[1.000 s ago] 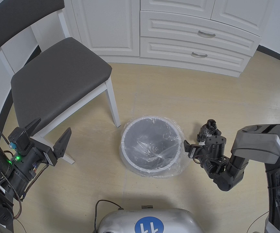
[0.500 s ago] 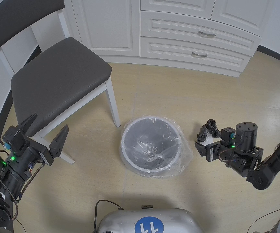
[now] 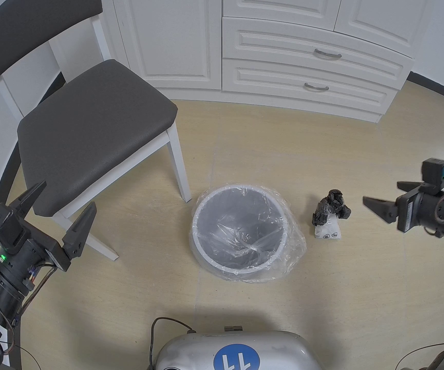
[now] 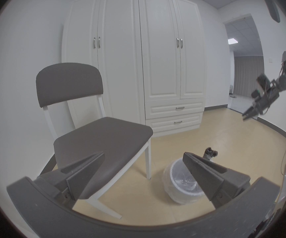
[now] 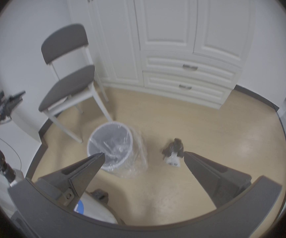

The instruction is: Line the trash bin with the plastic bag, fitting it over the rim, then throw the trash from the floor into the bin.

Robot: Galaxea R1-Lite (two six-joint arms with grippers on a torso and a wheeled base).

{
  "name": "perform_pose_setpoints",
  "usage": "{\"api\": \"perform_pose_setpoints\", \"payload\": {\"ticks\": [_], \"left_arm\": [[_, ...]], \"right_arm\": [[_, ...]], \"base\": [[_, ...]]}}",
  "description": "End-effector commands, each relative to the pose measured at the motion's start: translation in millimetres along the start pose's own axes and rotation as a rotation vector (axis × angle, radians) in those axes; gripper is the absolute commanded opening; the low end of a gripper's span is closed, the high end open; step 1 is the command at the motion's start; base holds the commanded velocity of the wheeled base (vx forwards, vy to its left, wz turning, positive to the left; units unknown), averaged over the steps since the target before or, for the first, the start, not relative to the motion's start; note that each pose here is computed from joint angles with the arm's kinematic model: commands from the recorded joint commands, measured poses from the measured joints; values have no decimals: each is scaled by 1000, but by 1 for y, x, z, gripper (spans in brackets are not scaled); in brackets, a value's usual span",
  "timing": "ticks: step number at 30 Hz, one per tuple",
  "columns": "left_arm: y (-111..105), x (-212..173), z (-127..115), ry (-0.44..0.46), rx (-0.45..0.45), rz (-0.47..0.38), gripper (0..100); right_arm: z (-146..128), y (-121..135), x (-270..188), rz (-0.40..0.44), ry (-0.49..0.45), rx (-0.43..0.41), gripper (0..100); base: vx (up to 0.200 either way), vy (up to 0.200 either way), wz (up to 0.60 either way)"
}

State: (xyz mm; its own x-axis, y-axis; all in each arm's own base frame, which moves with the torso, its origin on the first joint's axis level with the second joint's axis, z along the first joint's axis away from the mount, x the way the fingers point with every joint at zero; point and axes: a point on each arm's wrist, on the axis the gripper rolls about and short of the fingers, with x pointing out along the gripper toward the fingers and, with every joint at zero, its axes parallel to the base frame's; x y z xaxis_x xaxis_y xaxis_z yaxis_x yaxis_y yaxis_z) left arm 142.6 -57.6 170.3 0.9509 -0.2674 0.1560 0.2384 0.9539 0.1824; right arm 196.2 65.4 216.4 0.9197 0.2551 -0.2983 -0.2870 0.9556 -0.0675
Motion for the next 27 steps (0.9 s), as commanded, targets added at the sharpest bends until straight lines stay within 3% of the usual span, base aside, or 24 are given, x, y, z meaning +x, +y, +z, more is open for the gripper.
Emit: {"api": "perform_pose_setpoints", "payload": {"ticks": [1,3,6,12,15,20,27], "left_arm": [[8,-14,26,-71,-15,25,100],[9,-11,29,-40,-44,26,100],[9,-9,25,22,-98,27,100],[9,-11,21,55,-189,48,100],[8,-14,16,75,-183,49,100],[7,-21,8,103,-141,44,100],[8,-23,13,73,-139,47,100]], "right_arm": [[33,-15,-42,-47,-156,24,100],[45,-18,-32,-78,-160,26,100],[52,-32,-6,-193,-122,52,100],[45,-46,26,-221,-45,65,100],[44,-47,32,-224,-33,66,100],[25,-60,94,-241,95,89,100],[-9,-73,179,-251,193,262,100]], "base": [[0,0,0],[0,0,0],[0,0,0],[0,0,0],[0,0,0],[0,0,0],[0,0,0]]}}
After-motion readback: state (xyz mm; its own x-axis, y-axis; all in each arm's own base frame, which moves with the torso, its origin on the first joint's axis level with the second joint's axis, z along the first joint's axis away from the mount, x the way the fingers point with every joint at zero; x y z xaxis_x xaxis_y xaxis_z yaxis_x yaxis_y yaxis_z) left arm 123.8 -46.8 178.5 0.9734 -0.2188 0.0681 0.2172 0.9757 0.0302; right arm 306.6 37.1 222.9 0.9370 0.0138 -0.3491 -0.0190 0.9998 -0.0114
